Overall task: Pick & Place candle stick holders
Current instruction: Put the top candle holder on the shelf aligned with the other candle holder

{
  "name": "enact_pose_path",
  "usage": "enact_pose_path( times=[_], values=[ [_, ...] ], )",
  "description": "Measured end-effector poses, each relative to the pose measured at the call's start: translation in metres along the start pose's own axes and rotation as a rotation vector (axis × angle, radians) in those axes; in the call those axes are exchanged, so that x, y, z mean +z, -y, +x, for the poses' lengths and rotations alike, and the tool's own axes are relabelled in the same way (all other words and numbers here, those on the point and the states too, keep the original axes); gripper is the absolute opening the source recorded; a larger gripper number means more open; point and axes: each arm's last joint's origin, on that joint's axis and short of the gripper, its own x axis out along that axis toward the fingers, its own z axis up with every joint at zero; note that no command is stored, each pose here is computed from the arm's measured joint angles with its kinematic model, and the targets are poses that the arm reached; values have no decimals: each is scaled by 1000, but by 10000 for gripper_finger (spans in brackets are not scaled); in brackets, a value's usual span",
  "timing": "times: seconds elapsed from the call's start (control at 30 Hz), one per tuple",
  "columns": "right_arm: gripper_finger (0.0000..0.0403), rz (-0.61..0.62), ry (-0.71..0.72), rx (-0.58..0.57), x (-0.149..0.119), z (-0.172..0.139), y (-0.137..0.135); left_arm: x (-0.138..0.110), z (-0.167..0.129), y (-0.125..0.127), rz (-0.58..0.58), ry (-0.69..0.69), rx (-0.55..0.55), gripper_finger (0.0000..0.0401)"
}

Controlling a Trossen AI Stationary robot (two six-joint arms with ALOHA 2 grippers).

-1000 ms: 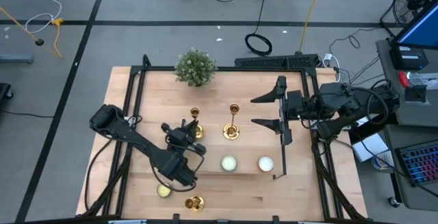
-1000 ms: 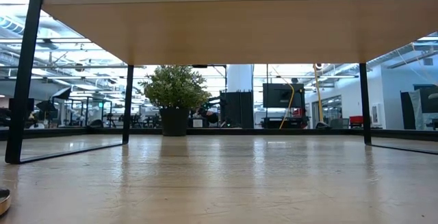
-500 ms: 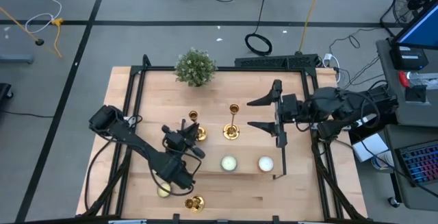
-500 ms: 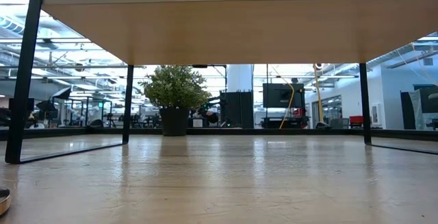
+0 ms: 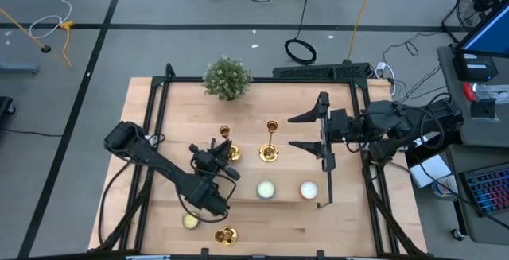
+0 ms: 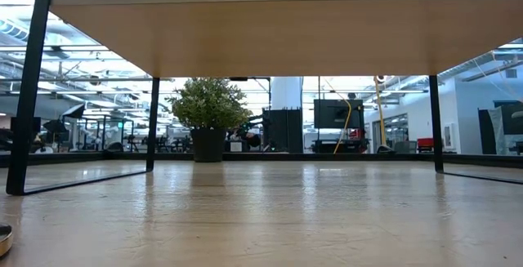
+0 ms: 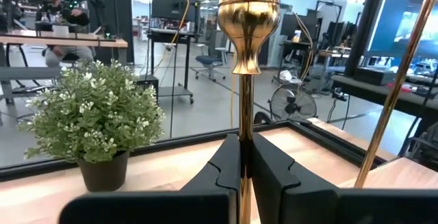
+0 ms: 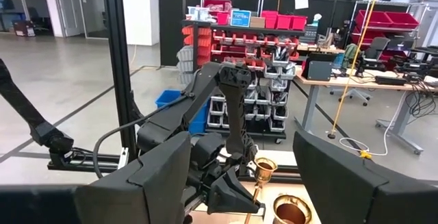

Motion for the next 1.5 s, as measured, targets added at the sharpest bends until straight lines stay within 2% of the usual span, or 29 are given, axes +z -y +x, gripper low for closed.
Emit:
enact_pose_path(
  times=[0.7,1.23,1.5],
  values=[
    [258,-20,-1,0,0,0,0,-3,14,4,12,-25,54,15],
    [258,-28,-1,0,0,0,0,-5,14,6,25,-54,63,15],
    [258,-28,-1,0,0,0,0,-6,16,6,17,-84,79,78]
  ],
)
